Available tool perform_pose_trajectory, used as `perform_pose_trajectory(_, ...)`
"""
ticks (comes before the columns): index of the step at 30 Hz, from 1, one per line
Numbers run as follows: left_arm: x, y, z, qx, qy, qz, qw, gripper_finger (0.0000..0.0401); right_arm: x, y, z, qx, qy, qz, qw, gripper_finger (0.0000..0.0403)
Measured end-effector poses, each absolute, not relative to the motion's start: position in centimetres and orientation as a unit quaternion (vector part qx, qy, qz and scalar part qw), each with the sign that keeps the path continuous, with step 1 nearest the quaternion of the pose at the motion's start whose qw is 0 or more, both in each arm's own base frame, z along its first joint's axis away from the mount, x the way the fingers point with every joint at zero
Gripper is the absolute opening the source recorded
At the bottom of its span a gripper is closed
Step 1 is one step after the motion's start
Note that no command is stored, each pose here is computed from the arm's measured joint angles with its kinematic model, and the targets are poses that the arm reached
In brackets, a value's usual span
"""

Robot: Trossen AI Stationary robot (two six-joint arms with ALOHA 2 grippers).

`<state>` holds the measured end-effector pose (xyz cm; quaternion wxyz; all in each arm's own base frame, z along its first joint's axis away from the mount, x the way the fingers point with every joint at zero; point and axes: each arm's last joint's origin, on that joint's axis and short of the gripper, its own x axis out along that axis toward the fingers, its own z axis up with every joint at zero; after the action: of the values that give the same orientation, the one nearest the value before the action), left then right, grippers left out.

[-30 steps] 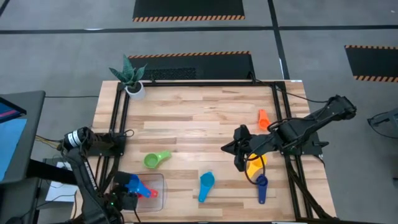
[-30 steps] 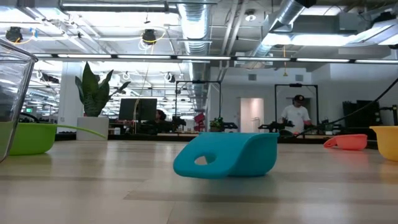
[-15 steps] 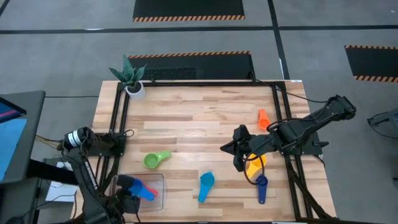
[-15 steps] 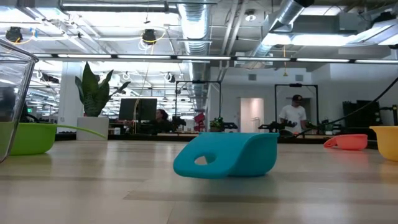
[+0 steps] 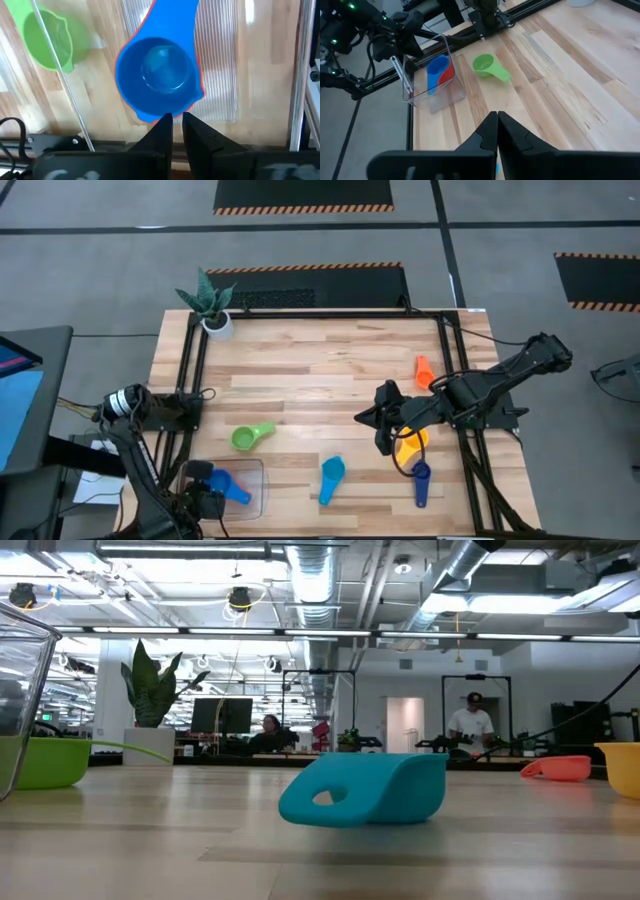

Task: Nest measuring cups in basket
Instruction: Stack the yellow measuring cup on top of the blue measuring cup in the transparent bin

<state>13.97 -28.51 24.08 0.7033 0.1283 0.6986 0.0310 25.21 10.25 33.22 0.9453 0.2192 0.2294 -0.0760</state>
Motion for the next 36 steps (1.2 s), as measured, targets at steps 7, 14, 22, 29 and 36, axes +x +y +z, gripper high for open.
perform_pose_trajectory(7, 14.4, -28.4, 24.9, 0.097, 0.713, 0.045, 0.693, 0.0033, 25.2, 10.2, 33.2, 0.218, 0.230, -0.077, 0.945, 0.0028)
perform_pose_trajectory(14, 16.4, -27.4, 30.1, 0.104, 0.578, 0.072, 0.806, 0.0033, 25.4, 10.3, 33.2, 0.213, 0.219, -0.088, 0.948, 0.0028)
perform_pose_trajectory(22, 18.8, -24.1, 33.2, 0.151, 0.419, 0.166, 0.880, 0.0033, 24.2, 8.8, 30.8, 0.213, 0.338, -0.165, 0.902, 0.0019)
perform_pose_trajectory(29, 21.6, -21.9, 33.0, 0.197, 0.430, 0.193, 0.860, 0.0033, 19.2, 8.6, 27.9, 0.290, 0.541, -0.330, 0.717, 0.0022)
perform_pose_trajectory(36, 23.9, -19.6, 33.0, 0.173, 0.436, 0.233, 0.852, 0.0033, 17.2, 11.4, 26.6, 0.279, 0.552, -0.433, 0.656, 0.0019)
